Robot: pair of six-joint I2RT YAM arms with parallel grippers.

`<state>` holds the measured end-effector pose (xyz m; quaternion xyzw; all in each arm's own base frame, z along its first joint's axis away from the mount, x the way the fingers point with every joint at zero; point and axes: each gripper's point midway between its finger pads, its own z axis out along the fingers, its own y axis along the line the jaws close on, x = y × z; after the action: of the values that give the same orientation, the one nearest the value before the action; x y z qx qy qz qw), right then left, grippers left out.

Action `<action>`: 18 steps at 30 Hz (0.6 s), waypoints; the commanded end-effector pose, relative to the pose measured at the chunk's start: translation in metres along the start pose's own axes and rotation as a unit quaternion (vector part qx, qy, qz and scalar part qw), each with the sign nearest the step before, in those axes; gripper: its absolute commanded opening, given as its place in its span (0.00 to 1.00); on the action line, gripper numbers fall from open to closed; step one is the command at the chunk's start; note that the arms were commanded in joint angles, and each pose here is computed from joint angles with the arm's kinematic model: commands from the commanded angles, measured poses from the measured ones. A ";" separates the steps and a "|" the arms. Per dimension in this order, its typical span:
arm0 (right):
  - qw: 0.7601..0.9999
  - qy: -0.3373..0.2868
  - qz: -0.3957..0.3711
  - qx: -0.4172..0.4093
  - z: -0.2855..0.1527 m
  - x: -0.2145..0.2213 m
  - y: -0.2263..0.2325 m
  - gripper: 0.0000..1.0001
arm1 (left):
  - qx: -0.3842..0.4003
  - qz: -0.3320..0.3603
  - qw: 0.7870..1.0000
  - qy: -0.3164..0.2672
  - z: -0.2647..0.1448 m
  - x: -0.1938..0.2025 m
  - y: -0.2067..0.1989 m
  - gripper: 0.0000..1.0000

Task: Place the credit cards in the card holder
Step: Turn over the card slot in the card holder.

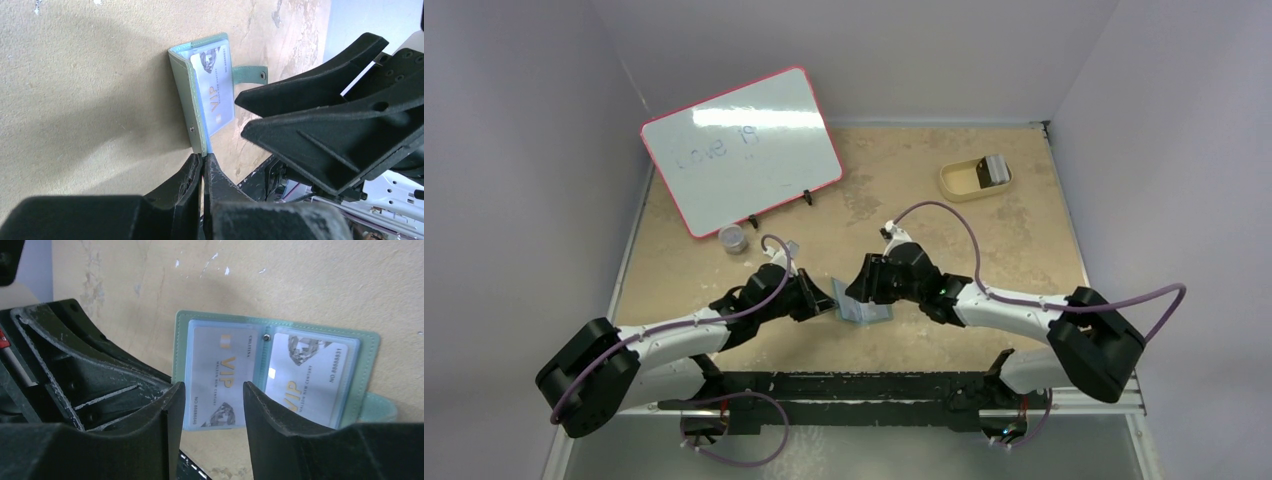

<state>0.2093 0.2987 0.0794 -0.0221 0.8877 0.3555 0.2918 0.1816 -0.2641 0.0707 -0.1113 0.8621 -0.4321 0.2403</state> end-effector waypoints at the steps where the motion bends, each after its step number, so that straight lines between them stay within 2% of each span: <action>1: 1.000 0.012 -0.014 -0.012 0.002 0.002 0.019 0.51 | 0.027 0.019 0.999 -0.020 -0.001 -0.013 -0.020 0.00; 5: 1.000 0.020 -0.022 -0.006 0.007 0.007 0.023 0.56 | 0.027 0.019 0.999 -0.020 -0.002 -0.013 -0.021 0.00; 10: 0.999 0.028 -0.031 0.016 0.012 0.011 0.019 0.57 | 0.027 0.019 0.999 -0.023 -0.003 -0.014 -0.021 0.00; 18: 0.997 0.027 -0.041 0.058 0.014 0.011 0.010 0.48 | 0.027 0.019 0.999 -0.025 -0.004 -0.015 -0.021 0.00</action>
<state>0.1958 0.3170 0.0638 -0.0524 0.9115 0.3122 0.2625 0.1800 -0.2596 0.0671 -0.1085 0.8679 -0.4202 0.2419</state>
